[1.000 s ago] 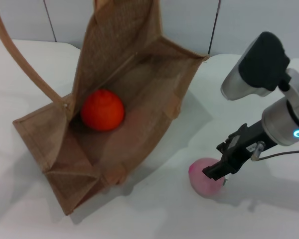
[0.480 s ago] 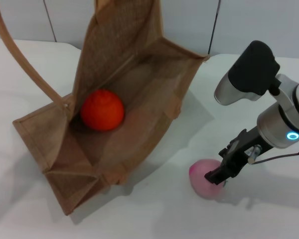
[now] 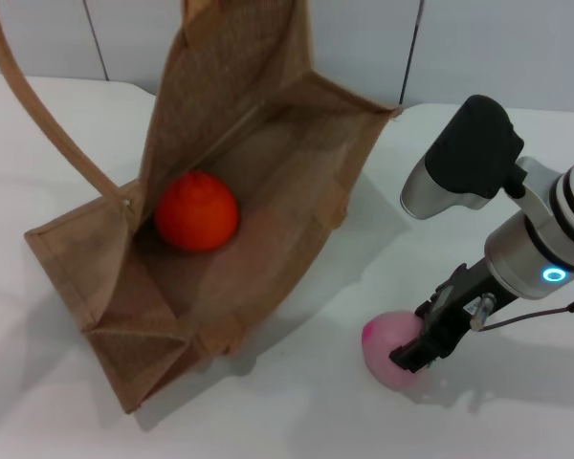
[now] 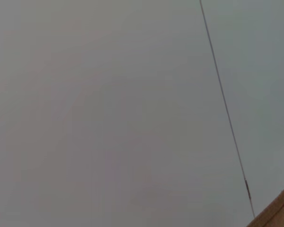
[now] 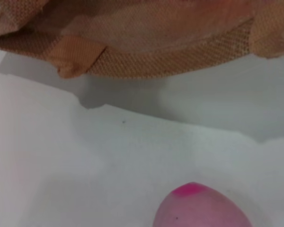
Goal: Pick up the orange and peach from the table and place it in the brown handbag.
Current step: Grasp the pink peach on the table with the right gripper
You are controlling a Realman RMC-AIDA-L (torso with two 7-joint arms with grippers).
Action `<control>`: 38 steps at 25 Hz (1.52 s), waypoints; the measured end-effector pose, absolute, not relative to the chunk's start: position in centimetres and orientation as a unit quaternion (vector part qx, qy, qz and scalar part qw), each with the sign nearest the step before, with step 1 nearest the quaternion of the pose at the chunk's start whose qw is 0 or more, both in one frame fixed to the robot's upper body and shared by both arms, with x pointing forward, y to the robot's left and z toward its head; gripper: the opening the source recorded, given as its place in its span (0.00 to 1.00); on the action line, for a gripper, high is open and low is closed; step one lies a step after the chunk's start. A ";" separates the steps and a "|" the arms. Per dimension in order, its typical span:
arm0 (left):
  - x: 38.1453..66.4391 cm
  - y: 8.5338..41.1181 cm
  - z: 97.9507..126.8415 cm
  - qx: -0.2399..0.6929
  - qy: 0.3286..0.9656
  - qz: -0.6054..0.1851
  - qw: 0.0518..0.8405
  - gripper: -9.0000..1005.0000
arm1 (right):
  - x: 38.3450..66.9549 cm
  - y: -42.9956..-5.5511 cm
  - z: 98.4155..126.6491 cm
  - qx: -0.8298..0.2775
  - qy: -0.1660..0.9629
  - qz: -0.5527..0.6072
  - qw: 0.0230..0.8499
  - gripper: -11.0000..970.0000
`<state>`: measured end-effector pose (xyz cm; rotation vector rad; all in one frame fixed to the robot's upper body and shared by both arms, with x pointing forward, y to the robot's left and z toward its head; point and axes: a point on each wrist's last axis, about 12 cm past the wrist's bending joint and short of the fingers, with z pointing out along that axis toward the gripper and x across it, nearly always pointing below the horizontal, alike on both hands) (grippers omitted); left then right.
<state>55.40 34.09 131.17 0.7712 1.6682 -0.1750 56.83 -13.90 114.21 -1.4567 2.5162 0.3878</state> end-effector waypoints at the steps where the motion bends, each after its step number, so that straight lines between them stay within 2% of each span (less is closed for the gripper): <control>1: 55.4 34.1 131.2 0.333 0.721 -0.075 0.603 0.12 | 56.8 -13.9 114.2 -0.494 0.853 0.131 0.104 0.76; 15: 56.0 33.6 131.1 0.339 0.723 -0.077 0.598 0.12 | 57.4 -13.5 113.2 -0.494 0.852 0.150 0.082 0.76; 26: 56.2 33.5 130.9 0.340 0.724 -0.081 0.594 0.12 | 57.7 -13.3 113.6 -0.491 0.851 0.164 0.086 0.62; 38: 56.1 33.6 130.7 0.339 0.727 -0.079 0.592 0.12 | 58.3 -13.5 114.6 -0.489 0.852 0.165 0.093 0.61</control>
